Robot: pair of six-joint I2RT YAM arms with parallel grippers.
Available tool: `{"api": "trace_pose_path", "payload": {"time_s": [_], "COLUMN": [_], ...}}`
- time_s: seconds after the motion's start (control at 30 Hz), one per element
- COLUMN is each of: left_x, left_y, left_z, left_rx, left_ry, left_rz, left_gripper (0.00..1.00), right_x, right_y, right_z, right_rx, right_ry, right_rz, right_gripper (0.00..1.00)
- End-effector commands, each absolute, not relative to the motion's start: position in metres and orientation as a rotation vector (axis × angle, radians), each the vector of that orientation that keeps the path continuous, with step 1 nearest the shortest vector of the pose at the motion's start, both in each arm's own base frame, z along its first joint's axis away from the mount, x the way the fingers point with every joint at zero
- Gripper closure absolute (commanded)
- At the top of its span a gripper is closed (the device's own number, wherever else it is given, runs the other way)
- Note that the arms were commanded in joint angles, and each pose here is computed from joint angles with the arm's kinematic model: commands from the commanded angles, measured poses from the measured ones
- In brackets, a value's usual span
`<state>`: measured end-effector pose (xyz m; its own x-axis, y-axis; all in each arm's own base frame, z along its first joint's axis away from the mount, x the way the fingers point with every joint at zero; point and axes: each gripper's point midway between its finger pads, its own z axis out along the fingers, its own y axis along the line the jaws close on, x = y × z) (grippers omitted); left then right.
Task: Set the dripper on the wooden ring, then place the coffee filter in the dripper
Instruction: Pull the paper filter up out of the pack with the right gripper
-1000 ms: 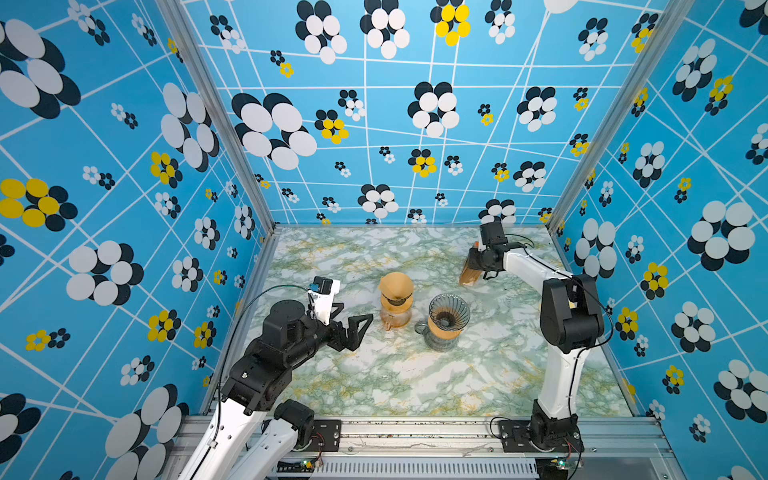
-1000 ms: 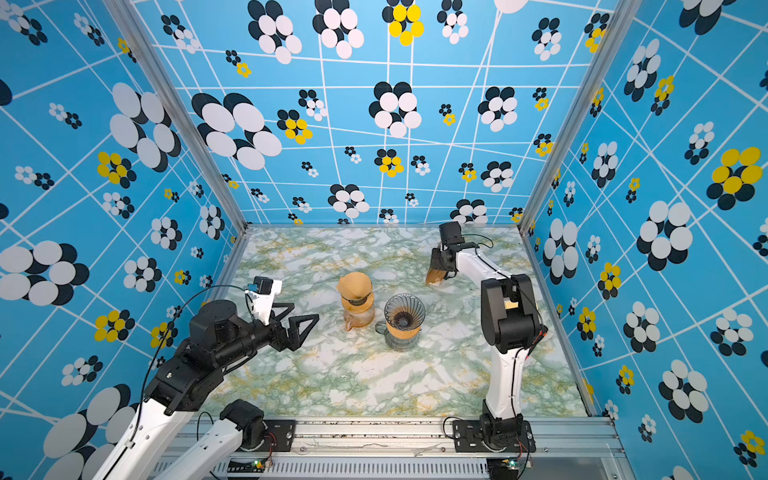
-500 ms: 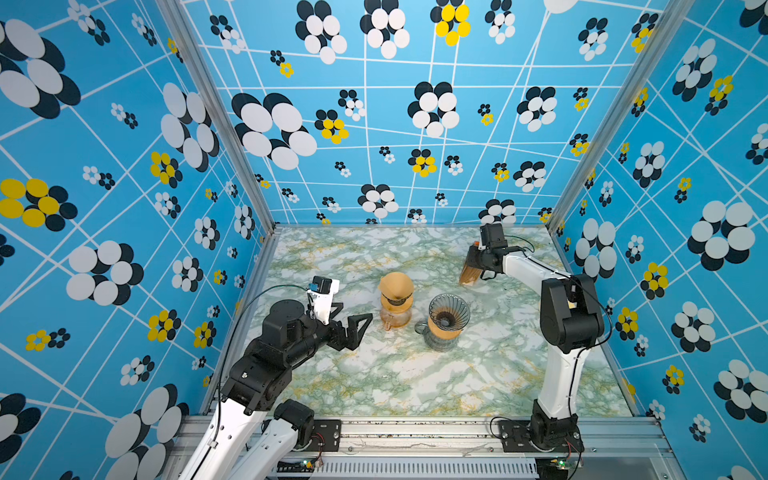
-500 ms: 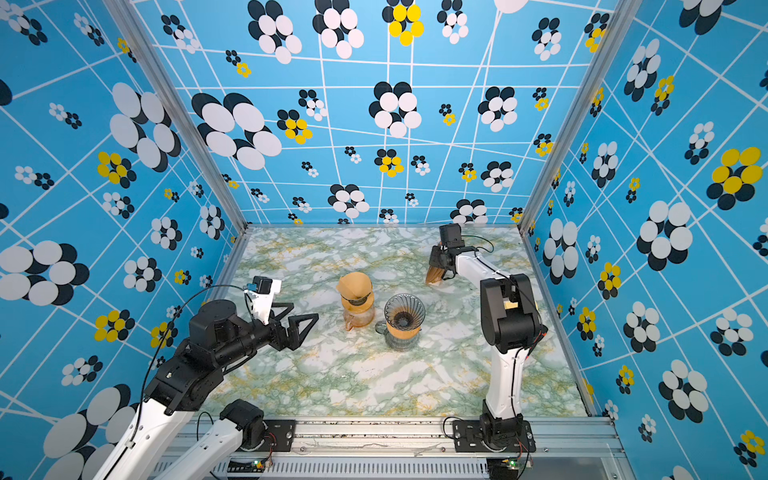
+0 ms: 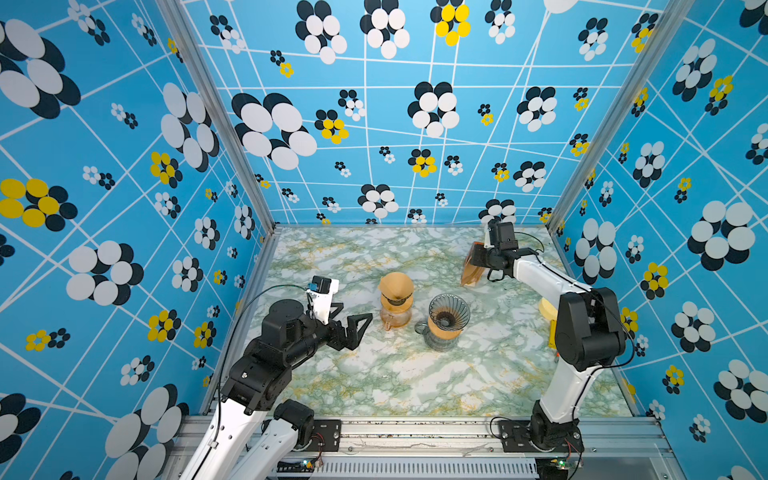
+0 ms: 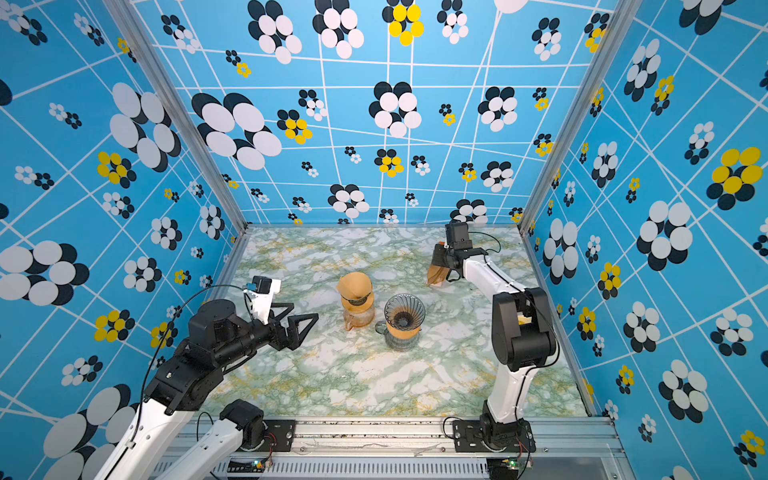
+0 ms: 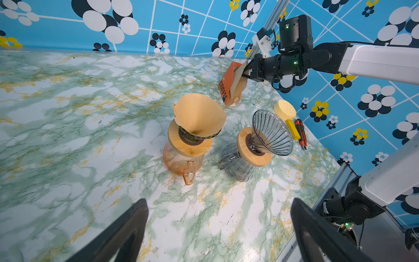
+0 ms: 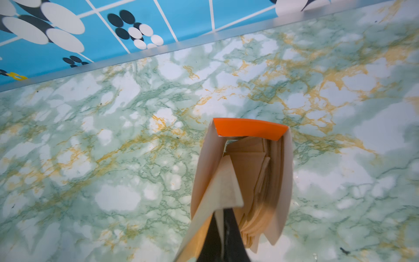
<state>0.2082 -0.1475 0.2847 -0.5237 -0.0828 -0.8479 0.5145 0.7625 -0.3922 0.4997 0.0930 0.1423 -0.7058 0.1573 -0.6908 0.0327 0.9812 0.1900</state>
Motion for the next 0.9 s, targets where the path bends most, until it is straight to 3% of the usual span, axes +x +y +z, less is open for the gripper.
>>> {"api": "trace_pose_path", "payload": {"time_s": [0.0,0.47,0.87], "left_x": [0.21,0.212,0.214], "left_y": [-0.15,-0.152,-0.152], "left_z": [0.285,0.286,0.287], "left_rx": [0.329,0.318,0.315], "left_ry": [1.976,1.972,1.977], "left_rz": [-0.8,-0.822,-0.842], "left_gripper": [0.01,0.01,0.01], "right_x": [0.484,0.416,0.336], "right_y": [0.089,0.085,0.128], "right_z": [0.156,0.244,0.285], "right_rx": [0.093,-0.024,-0.204], "right_ry": [2.35,2.321,2.434], "right_rz": [0.2,0.226,0.604], "right_gripper": [0.99,0.99,1.0]}}
